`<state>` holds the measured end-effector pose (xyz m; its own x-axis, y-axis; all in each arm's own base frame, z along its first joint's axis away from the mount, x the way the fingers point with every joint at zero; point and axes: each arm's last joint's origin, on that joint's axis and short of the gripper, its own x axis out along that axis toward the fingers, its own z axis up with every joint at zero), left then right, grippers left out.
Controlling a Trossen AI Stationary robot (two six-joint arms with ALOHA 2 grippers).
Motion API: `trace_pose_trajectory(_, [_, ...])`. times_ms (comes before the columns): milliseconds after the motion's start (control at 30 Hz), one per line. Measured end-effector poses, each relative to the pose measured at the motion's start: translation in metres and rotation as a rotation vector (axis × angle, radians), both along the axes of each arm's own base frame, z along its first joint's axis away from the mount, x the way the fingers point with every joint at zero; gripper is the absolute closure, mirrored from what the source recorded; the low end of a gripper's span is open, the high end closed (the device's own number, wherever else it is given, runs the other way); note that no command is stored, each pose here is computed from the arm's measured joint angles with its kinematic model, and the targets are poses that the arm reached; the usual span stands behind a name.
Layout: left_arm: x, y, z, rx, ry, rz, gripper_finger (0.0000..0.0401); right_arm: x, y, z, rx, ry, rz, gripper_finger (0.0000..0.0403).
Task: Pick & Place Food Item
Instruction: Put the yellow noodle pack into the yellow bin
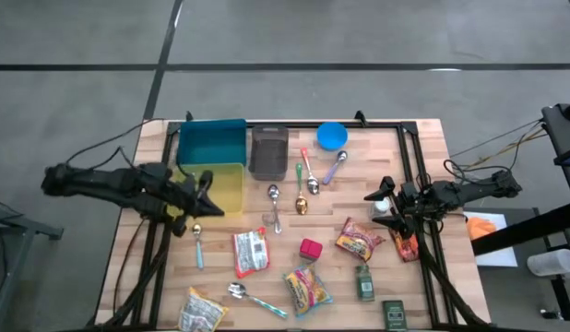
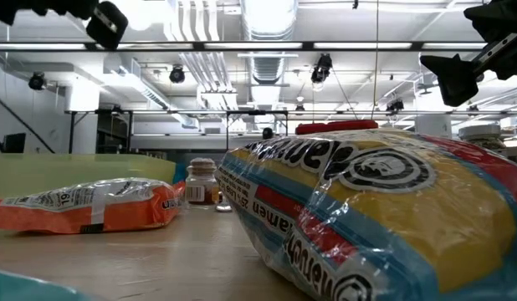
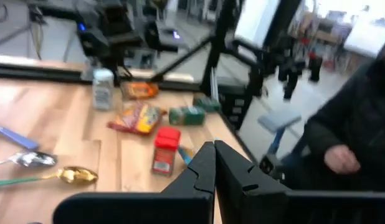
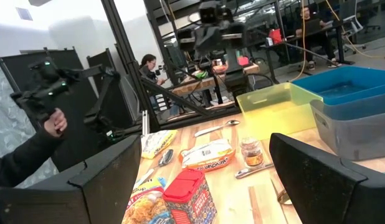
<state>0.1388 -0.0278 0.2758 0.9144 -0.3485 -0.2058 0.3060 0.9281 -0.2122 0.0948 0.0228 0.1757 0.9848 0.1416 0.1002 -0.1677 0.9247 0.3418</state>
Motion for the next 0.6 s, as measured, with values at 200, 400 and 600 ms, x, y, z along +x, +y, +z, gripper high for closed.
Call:
trace_pose_trajectory(200, [0.006,-0.047,0.018,0.119,0.064,-0.027,0.0399,0.0,0.0,0.0,0.0,0.0,0.0,0.0052])
trace_pose_trajectory(400, [-0.004,-0.096,0.035,0.256,0.118,0.153,0.0399,0.0,0.0,0.0,0.0,0.0,0.0,0.0052])
trace_pose_trajectory(600, [0.004,-0.134,0.045,0.208,0.27,0.04,0.0399,0.0,0.0,0.0,0.0,0.0,0.0,0.0052])
